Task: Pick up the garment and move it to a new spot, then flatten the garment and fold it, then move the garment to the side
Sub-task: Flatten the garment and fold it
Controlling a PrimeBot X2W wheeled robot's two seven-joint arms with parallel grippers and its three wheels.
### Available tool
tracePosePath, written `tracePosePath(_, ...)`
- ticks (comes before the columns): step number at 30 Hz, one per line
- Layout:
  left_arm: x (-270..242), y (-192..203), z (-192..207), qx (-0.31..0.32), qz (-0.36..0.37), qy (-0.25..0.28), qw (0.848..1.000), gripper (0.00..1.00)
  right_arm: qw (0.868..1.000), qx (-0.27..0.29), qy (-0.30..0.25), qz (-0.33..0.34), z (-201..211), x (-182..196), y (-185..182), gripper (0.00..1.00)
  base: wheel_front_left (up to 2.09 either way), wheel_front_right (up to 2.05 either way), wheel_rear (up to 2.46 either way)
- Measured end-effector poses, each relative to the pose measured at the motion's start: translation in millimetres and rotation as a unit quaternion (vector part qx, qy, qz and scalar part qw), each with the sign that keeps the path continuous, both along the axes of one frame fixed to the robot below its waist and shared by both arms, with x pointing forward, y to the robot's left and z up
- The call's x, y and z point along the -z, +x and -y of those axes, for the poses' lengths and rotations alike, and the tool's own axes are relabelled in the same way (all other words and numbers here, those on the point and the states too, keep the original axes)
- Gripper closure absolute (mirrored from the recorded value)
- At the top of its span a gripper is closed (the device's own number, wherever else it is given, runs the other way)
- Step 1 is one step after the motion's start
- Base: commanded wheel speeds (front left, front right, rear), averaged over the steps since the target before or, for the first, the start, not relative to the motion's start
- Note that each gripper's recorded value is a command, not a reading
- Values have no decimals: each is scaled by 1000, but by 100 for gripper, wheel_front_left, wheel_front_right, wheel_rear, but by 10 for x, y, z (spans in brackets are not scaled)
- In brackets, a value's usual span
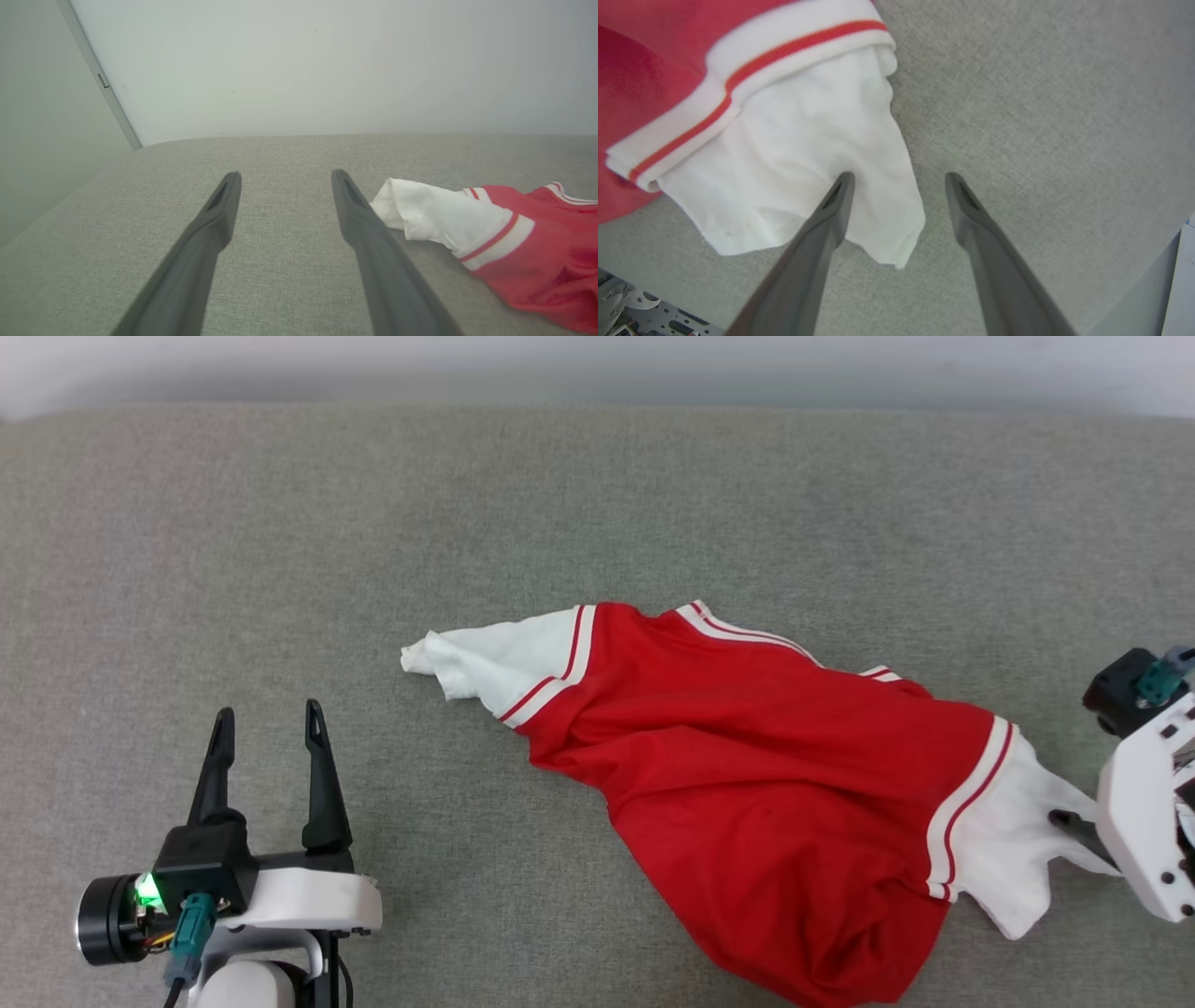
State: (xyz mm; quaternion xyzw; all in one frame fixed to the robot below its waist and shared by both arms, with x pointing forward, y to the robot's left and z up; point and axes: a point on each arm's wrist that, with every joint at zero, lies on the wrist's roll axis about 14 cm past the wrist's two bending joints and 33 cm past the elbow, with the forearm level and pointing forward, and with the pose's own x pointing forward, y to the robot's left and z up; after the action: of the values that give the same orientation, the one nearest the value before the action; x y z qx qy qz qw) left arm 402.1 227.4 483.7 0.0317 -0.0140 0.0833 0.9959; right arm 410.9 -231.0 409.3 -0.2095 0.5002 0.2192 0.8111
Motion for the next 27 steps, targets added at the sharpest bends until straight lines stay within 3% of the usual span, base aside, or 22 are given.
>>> tracePosePath(10,99,86,-82,-11,-12,4,1000,0,999,-12,3,-52,-139,497,-56,0,0,0,0)
tracePosePath(12,107,92,-85,-11,-13,4,1000,0,999,-8,13,-48,-151,489,-59,100,0,0,0)
tracePosePath(20,-118,130,-129,12,12,33,999,0,998,-7,59,33,-233,161,-19,100,0,0,0)
tracePosePath(27,-525,427,-184,70,45,97,992,0,986,-4,94,134,-181,-315,27,100,0,0,0)
